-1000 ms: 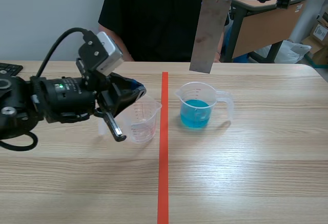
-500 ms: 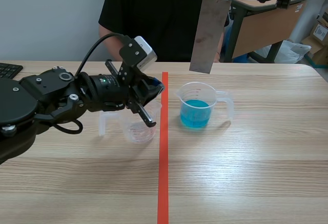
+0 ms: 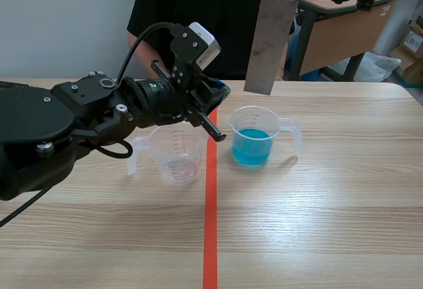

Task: Do the redox reaction experiment.
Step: 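Raise the plate and point at it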

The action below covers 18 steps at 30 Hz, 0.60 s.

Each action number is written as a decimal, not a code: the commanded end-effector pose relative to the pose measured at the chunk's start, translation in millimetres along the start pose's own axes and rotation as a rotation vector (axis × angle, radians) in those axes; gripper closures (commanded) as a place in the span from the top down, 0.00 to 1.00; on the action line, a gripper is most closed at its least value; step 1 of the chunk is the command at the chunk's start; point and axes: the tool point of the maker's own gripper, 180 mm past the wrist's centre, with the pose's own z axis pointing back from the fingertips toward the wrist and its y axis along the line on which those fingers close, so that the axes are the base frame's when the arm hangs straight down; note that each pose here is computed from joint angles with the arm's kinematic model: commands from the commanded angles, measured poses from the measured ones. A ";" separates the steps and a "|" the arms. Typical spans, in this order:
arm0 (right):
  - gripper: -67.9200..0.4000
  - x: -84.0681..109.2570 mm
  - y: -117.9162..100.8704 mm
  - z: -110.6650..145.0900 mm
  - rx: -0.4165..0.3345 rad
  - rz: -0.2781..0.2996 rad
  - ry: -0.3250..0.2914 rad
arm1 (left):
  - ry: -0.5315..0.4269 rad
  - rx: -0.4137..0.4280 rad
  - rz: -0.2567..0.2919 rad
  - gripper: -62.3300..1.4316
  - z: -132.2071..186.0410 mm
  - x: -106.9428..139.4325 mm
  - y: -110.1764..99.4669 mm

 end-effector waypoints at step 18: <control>0.03 19.3 -5.5 3.0 -0.003 0.034 -0.042 | -0.088 -0.047 0.029 0.07 -7.7 32.2 -8.1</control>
